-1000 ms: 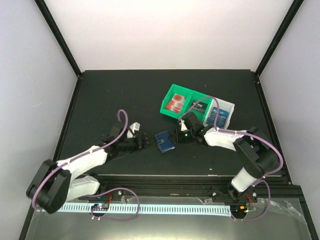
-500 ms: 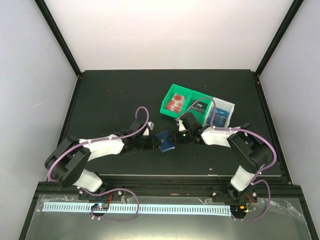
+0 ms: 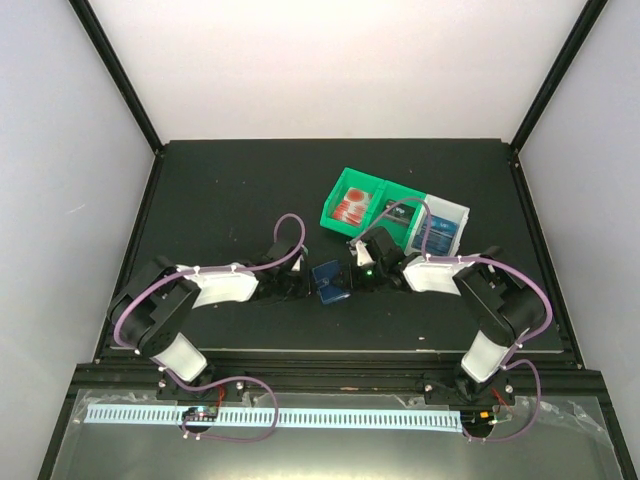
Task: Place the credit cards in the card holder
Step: Open the card holder at the center of the board.
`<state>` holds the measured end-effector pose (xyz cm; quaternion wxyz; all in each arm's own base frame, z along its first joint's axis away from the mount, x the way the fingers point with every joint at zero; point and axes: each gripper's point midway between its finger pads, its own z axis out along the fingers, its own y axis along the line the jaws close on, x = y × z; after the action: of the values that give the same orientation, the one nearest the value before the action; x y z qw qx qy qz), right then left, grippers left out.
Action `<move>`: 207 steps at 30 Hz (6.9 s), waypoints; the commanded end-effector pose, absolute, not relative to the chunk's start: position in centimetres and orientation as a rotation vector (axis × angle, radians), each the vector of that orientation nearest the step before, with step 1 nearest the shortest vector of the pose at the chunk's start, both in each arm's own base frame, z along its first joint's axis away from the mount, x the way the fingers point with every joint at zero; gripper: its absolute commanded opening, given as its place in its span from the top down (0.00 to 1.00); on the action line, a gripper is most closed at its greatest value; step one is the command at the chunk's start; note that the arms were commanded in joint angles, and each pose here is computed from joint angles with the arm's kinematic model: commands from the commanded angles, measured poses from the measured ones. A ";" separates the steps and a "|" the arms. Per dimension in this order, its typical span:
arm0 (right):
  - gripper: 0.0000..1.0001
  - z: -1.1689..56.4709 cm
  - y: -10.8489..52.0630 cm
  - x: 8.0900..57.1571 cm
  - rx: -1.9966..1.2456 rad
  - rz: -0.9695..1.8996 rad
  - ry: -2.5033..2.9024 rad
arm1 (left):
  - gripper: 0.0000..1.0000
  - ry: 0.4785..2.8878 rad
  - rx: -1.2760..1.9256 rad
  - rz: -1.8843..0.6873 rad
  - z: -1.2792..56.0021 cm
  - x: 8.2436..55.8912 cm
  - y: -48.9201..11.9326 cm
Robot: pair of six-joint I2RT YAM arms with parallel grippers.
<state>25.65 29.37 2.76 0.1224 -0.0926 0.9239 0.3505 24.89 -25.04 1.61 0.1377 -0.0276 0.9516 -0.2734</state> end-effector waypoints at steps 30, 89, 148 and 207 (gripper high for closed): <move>0.94 7.9 29.5 25.8 -0.318 0.840 2.576 | 0.35 2.570 -0.006 -0.999 9.8 25.4 -27.0; 0.94 8.5 30.6 24.9 -0.368 0.836 2.613 | 0.51 2.687 -0.057 -0.783 5.2 25.2 -24.8; 0.37 6.2 27.4 26.6 -0.334 0.283 2.618 | 0.98 2.584 0.142 -0.782 11.7 23.6 -23.4; 0.53 4.5 29.1 27.6 -0.503 0.222 2.619 | 0.98 2.599 0.187 -0.768 11.7 23.4 -23.5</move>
<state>25.42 31.25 4.40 0.1912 -0.2201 0.9432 0.1592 22.82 -23.26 10.70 0.2021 0.0643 0.9375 -0.2758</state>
